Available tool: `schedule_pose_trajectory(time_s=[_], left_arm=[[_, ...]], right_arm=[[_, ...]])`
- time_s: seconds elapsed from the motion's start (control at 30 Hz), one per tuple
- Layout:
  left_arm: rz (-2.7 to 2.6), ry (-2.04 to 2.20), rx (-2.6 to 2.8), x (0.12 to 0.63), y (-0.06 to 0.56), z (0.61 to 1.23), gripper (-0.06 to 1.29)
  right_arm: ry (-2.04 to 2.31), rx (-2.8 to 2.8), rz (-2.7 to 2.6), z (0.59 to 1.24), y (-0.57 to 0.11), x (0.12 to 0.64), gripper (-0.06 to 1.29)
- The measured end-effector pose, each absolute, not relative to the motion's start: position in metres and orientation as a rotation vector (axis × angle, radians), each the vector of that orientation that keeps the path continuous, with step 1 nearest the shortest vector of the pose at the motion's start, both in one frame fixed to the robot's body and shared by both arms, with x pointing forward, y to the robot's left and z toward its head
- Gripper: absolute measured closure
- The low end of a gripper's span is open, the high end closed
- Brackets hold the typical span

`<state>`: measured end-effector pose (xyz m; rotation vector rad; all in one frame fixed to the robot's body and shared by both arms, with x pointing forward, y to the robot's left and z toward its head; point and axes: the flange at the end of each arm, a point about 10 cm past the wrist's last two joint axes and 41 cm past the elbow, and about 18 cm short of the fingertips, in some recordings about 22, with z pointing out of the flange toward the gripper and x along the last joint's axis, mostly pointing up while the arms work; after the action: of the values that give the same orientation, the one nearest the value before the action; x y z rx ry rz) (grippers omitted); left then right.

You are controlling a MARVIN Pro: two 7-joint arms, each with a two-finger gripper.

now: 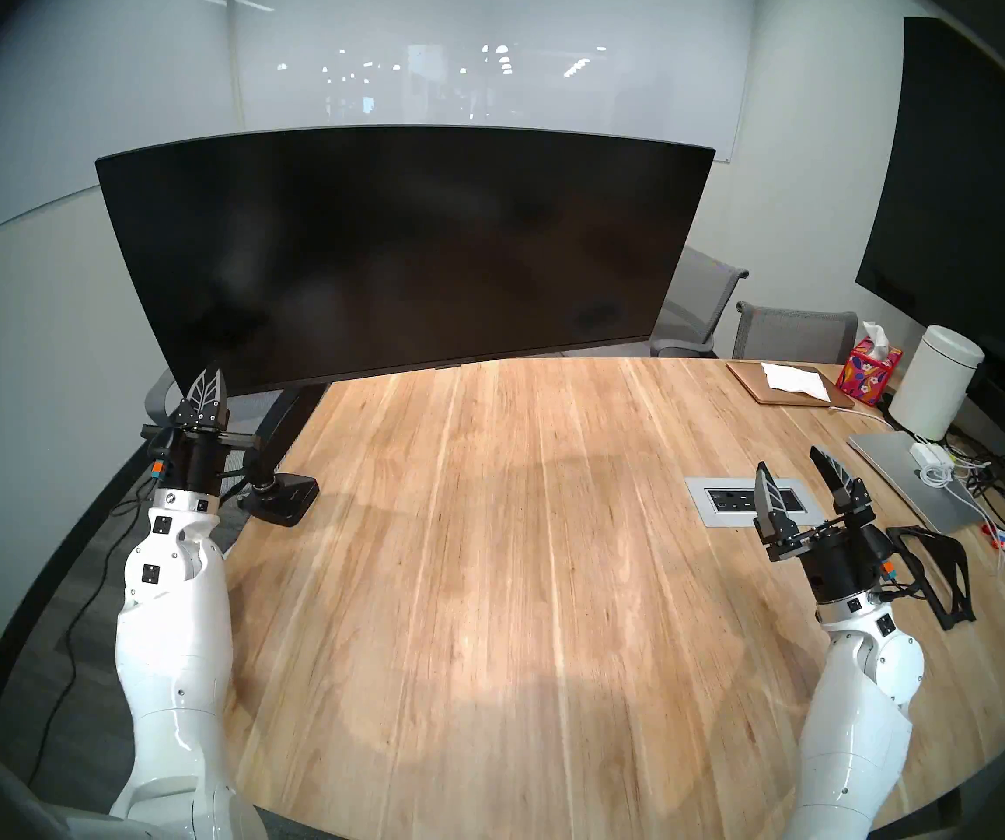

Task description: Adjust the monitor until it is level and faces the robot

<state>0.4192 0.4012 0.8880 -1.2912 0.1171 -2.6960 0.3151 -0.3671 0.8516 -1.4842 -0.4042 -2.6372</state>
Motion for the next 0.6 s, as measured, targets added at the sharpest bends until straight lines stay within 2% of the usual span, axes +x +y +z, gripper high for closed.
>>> schedule_pose_trajectory(time_s=[0.6], left_arm=[[-2.707, 0.118, -1.245, 0.434, 0.402, 0.910, 1.25]], right_arm=[[-0.404, -1.484, -2.637, 0.852, -0.367, 0.315, 0.00]])
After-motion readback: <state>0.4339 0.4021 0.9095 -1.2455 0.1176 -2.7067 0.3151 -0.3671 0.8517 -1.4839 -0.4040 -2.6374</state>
